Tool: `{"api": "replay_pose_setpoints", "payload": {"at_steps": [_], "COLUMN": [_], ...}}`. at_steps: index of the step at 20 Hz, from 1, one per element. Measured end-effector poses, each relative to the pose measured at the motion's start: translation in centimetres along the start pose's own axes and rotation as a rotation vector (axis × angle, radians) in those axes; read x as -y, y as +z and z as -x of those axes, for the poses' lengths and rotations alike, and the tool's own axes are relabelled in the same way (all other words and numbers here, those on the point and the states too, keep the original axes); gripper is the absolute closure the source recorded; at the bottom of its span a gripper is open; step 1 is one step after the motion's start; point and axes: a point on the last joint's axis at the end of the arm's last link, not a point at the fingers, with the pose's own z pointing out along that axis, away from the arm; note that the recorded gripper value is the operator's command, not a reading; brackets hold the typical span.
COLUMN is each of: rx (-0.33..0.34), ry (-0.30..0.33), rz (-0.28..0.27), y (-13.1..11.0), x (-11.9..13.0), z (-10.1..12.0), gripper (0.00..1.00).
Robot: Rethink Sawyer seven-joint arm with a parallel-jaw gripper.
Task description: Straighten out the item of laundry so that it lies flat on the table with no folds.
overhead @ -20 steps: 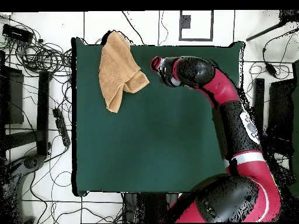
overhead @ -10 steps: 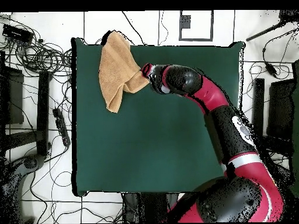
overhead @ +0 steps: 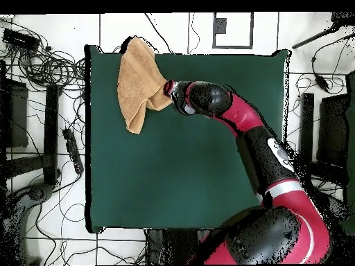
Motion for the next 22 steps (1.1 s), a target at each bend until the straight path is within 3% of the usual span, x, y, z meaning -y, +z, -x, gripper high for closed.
{"api": "replay_pose_setpoints", "payload": {"at_steps": [7,13,22], "rx": [0.004,-0.019,-0.007], "ry": [-0.002,-0.023,-0.024], "rz": [0.014,-0.015,-0.016], "y": [2.8,8.8,8.8], "x": [-2.3,-3.8,-4.2], "z": [0.4,-1.3,-0.6], "gripper": [1.00,1.00,1.00]}}
